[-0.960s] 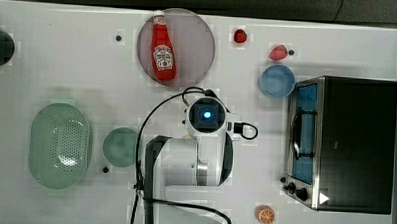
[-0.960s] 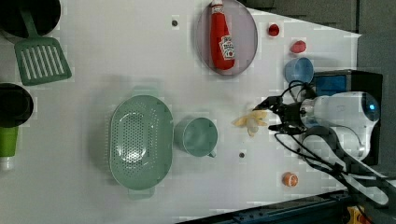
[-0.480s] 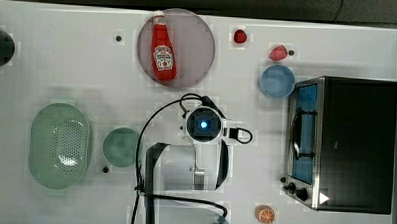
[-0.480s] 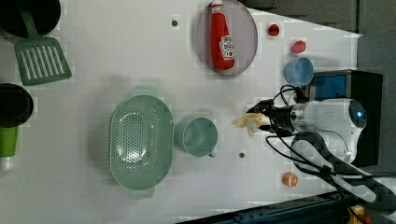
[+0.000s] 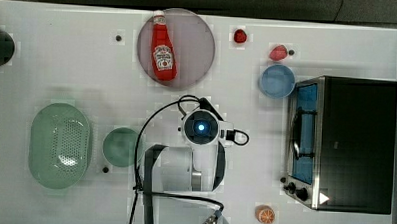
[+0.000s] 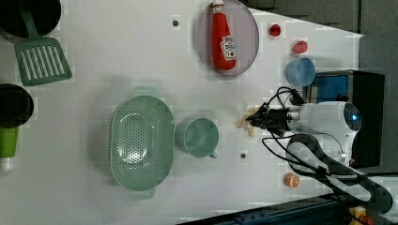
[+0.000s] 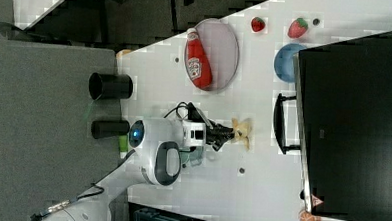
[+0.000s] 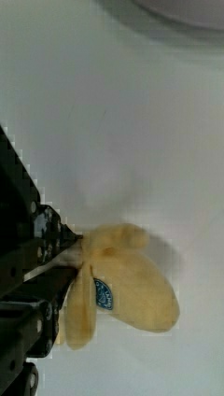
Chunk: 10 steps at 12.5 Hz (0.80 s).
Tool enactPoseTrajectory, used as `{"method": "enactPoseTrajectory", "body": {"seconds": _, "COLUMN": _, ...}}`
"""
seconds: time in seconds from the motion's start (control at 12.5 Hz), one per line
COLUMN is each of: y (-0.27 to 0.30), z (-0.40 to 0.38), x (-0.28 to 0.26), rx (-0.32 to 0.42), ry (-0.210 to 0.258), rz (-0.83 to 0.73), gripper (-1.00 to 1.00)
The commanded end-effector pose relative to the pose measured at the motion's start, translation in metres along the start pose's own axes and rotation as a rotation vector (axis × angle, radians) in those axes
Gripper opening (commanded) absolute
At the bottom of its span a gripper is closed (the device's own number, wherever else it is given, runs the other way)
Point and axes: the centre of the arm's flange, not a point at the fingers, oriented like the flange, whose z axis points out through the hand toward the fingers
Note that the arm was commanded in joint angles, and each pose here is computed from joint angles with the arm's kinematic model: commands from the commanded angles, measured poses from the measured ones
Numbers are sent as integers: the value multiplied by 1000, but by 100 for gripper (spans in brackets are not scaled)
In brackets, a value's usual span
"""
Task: Pick banana from table and place on oven.
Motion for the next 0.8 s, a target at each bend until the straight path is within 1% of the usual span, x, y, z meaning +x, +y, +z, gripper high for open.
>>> {"method": "enactPoseTrajectory", "body": {"seconds": 0.08, "y": -7, "z": -17, "x": 6, "rx": 22, "ry": 28, "rz": -13, "gripper": -58}}
{"method": "enactPoseTrajectory", "body": {"seconds": 0.24, "y": -13, "z": -66, "x": 9, "rx": 72, "ry": 75, "rz": -15, "gripper": -58}}
{"method": "enactPoseTrajectory", "body": {"seconds": 0.4, "y": -12, "z": -137, "x": 8, "rx": 84, "ry": 95, "rz": -15, "gripper": -58}}
{"method": "enactPoseTrajectory", "body": {"seconds": 0.56, "y": -5, "z": -217, "x": 4, "rx": 72, "ry": 94, "rz": -9, "gripper": -58}}
{"method": "enactPoseTrajectory", "body": {"seconds": 0.8, "y": 18, "z": -329, "x": 7, "rx": 48, "ry": 74, "rz": 31, "gripper": -58}}
